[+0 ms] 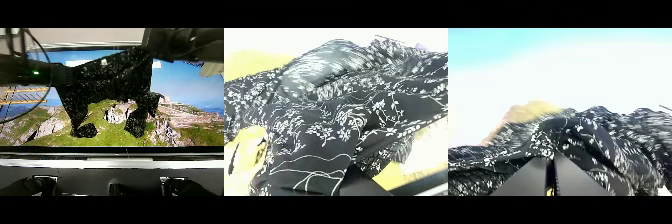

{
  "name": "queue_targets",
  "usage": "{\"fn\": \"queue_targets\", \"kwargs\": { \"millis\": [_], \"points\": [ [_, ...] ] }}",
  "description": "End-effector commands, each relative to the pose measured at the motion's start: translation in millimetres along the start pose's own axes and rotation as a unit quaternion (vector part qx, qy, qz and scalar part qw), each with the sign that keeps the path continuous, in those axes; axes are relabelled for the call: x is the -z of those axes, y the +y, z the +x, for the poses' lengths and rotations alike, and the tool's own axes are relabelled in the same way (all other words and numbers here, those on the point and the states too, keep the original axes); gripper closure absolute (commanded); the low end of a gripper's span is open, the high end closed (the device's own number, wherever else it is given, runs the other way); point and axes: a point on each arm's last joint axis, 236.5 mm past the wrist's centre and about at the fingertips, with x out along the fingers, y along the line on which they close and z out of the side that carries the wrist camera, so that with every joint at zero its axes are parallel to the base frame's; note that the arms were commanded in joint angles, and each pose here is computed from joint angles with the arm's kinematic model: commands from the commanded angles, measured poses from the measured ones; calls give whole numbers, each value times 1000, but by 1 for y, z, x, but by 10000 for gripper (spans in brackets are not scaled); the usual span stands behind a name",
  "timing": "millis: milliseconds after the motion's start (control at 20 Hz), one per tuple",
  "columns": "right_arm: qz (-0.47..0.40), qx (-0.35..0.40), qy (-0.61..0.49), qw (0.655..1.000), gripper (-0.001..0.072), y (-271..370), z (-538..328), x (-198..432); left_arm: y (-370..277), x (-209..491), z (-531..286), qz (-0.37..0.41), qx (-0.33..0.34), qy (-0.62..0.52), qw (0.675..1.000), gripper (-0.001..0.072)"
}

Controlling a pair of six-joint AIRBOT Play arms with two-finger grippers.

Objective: Fold the clothes and pants, and hang the long-sleeved shirts on hangers.

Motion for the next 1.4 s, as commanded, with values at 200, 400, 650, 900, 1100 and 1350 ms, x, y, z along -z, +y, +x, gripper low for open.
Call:
{"fn": "queue_targets", "kwargs": {
  "millis": [200, 400, 650, 900, 1100, 1350],
  "points": [
    [-35, 99, 164, 981, 694, -50, -3, 81, -23, 50, -3, -4, 50, 105, 993, 690],
    [-43, 165, 239, 956, 695, -94, 27, 149, -7, 108, 56, -17, 28, 186, 982, 690],
    [71, 150, 268, 949, 694, -101, 83, 235, -2, 177, 135, -69, 45, 232, 969, 689],
    [111, 113, 249, 955, 694, -84, 125, 243, 8, 199, 163, -85, 33, 249, 964, 687],
    [109, 129, 274, 947, 693, -91, 145, 261, 25, 187, 170, -132, 28, 238, 962, 362],
    [114, 120, 269, 949, 693, -87, 150, 259, 121, 159, 154, -182, -16, 207, 961, 172]
  ]
}}
